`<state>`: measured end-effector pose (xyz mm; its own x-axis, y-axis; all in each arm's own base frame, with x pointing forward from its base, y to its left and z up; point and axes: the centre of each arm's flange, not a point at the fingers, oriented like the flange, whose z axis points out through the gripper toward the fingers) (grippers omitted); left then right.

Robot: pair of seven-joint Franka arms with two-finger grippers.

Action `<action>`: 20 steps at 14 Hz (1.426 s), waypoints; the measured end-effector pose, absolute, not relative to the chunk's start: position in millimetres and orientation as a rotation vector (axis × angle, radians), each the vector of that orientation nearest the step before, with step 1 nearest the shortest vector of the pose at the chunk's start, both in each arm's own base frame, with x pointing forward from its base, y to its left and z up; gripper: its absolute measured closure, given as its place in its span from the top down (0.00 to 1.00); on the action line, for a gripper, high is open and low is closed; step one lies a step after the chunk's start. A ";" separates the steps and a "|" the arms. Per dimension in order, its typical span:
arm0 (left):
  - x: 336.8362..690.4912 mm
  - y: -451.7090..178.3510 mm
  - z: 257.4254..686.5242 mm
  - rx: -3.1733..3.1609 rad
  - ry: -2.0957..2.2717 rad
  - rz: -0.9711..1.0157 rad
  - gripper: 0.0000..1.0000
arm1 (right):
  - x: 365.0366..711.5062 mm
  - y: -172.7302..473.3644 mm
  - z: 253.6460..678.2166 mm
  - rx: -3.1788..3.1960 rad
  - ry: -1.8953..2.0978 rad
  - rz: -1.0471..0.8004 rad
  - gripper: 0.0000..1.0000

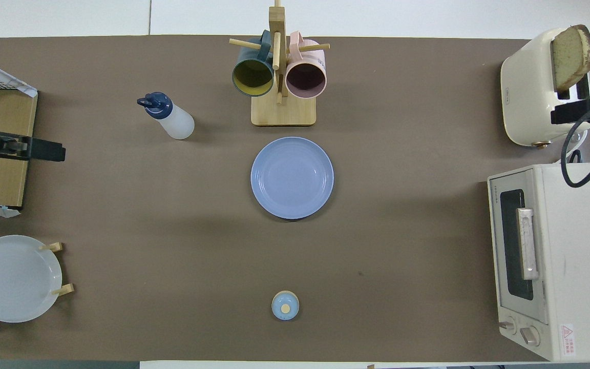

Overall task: Put bread on plate and add seasoning
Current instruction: 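Move the left gripper toward the bottle while the right gripper reaches the toaster, then grasp the blue-capped bottle with the left gripper while the right gripper grasps bread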

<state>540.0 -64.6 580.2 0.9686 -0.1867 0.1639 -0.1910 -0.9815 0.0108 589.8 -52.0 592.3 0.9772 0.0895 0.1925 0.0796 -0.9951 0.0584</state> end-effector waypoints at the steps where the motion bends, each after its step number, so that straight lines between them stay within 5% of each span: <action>1: 528.9 -73.7 562.1 3.075 -0.292 0.302 1.00 | 593.2 -51.4 587.3 3.057 0.183 0.355 1.00; 10: 452.9 -162.0 474.9 2.940 -0.267 0.581 1.00 | 634.2 -117.3 527.9 2.833 0.195 0.693 1.00; 17: 434.2 -175.2 419.9 2.864 -0.263 0.759 1.00 | 669.2 -124.7 481.9 2.816 0.099 0.810 1.00; 20: 443.5 -178.1 388.6 2.819 -0.214 0.849 1.00 | 672.9 -126.9 480.4 2.813 0.096 0.814 0.89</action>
<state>443.5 -178.1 388.6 0.8256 -0.0832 0.5581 -0.1915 -0.9717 0.1384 672.9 -126.9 480.4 0.8453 0.1204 0.5206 0.0038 -0.9756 0.2195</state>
